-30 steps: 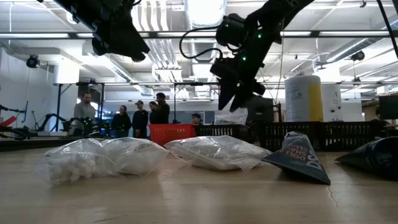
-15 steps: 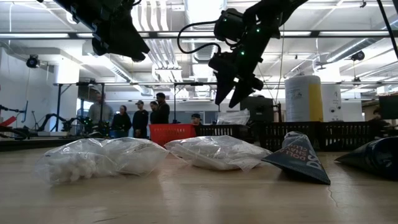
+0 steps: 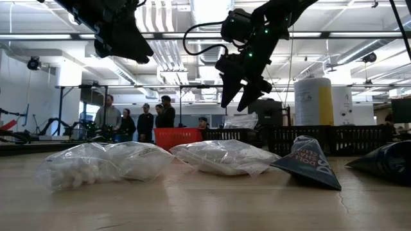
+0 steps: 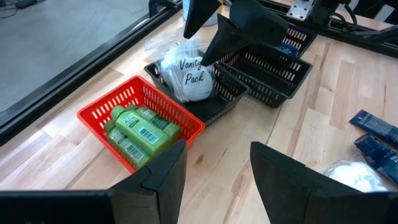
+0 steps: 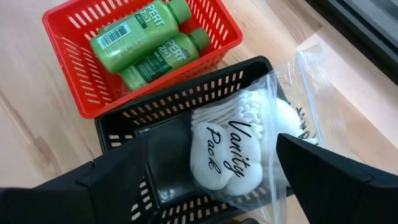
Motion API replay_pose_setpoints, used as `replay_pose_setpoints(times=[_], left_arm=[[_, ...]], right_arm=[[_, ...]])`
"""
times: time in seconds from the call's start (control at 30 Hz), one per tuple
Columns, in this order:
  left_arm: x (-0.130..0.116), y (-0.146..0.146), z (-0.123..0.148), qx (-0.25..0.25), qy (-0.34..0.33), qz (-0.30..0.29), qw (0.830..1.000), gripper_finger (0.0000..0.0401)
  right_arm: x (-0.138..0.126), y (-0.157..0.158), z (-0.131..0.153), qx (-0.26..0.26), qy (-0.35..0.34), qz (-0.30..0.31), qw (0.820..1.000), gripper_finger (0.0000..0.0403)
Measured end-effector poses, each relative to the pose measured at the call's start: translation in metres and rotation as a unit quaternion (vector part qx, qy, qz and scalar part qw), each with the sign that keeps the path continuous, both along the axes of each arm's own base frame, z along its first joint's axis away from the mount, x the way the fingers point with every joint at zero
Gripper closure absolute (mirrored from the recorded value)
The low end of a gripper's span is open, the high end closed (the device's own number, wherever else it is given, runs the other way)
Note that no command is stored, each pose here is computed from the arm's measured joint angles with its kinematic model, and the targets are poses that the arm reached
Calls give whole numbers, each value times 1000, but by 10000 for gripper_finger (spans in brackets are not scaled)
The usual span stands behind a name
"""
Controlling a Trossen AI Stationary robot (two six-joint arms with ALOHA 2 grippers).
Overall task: Pick & Place Travel size toiletries
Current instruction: Put the cotton pack into the left black bin
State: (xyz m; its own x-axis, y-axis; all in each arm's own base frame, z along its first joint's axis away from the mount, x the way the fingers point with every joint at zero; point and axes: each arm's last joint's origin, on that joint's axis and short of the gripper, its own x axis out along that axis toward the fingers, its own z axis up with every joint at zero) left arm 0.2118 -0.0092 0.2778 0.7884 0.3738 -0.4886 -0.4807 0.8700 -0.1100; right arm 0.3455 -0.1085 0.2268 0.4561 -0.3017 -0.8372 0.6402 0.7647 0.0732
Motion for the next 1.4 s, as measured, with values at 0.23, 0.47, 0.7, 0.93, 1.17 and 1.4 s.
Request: replay_pose_setpoints(times=[0.23,0.47,0.7,0.93,1.17,1.4], left_arm=[[0,0,0,0,1,0,1000,218],[-1,0,-1,1,6,0,1000,218],[-1,0,-1,1,7,0,1000,218],[-1,0,-2,0,8,1,1000,218],[-1,0,-2,0,8,1,1000,218],[-1,0,-2,0,8,1,1000,218]], right_arm=[[-3,1,-2,7,20,-2,1000,42],[-4,2,-2,11,22,-3,1000,59],[-2,10,-3,11,23,8,1000,80],[-1,12,-3,11,23,12,1000,93],[-3,13,-4,14,35,11,999,107],[-3,13,-4,15,38,11,999,122]])
